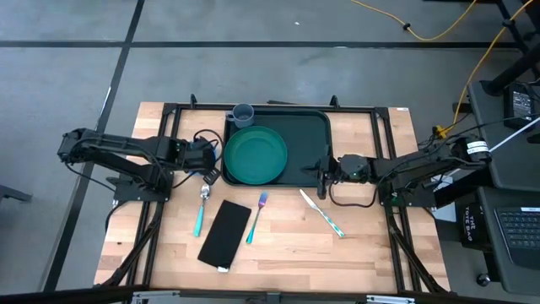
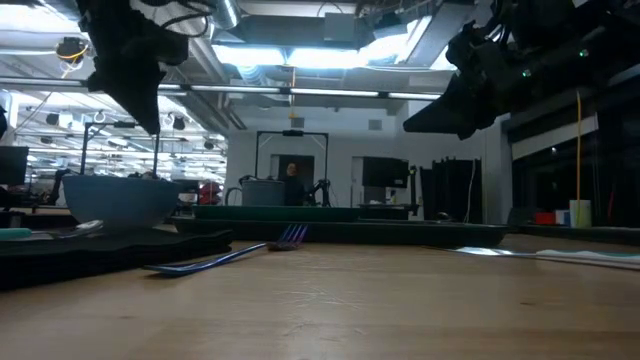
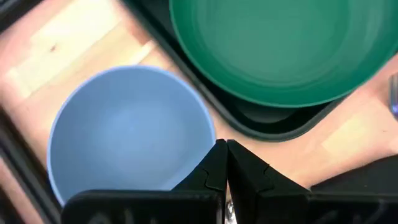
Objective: Set up tray
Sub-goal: Put the blue bowl on the green plate
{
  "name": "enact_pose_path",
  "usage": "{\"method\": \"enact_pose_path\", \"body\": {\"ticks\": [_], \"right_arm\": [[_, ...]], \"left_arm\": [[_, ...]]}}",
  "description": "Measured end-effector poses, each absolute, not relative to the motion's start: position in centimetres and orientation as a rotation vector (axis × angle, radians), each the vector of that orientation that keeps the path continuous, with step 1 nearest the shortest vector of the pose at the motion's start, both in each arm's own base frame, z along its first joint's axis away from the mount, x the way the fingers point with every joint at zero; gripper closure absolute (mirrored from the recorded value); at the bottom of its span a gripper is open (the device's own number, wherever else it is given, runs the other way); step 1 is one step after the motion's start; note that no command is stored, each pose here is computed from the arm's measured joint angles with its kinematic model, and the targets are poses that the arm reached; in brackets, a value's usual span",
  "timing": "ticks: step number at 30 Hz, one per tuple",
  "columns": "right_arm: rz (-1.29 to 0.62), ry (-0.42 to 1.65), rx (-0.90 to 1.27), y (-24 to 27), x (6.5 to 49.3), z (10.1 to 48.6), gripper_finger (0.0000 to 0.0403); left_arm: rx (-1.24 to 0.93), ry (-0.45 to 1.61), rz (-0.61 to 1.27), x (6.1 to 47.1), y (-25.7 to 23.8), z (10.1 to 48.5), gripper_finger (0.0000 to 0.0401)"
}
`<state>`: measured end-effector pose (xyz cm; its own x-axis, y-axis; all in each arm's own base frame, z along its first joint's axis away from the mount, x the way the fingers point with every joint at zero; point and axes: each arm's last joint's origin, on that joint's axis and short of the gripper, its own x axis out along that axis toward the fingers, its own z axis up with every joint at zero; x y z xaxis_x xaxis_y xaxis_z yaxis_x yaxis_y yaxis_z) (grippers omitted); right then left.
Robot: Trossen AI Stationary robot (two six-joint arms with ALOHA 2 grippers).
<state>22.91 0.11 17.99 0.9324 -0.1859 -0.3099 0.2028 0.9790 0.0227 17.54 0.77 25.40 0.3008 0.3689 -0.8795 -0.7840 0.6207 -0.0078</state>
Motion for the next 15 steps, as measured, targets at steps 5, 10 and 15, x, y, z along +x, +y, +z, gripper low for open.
{"method": "enact_pose_path", "body": {"ticks": [5,10,15], "right_arm": [[-0.200,0.317,0.054,0.10,22.89,17.94,0.0376],[-0.200,0.318,0.054,0.10,22.89,17.93,0.0381],[-0.200,0.322,0.054,0.09,22.88,17.89,0.0395]], "left_arm": [[-0.501,1.023,0.836,17.23,0.77,25.22,0.0398],[-0.427,1.074,0.758,17.23,0.70,25.15,0.0393],[-0.448,1.100,0.711,17.26,0.56,25.10,0.0393]]}}
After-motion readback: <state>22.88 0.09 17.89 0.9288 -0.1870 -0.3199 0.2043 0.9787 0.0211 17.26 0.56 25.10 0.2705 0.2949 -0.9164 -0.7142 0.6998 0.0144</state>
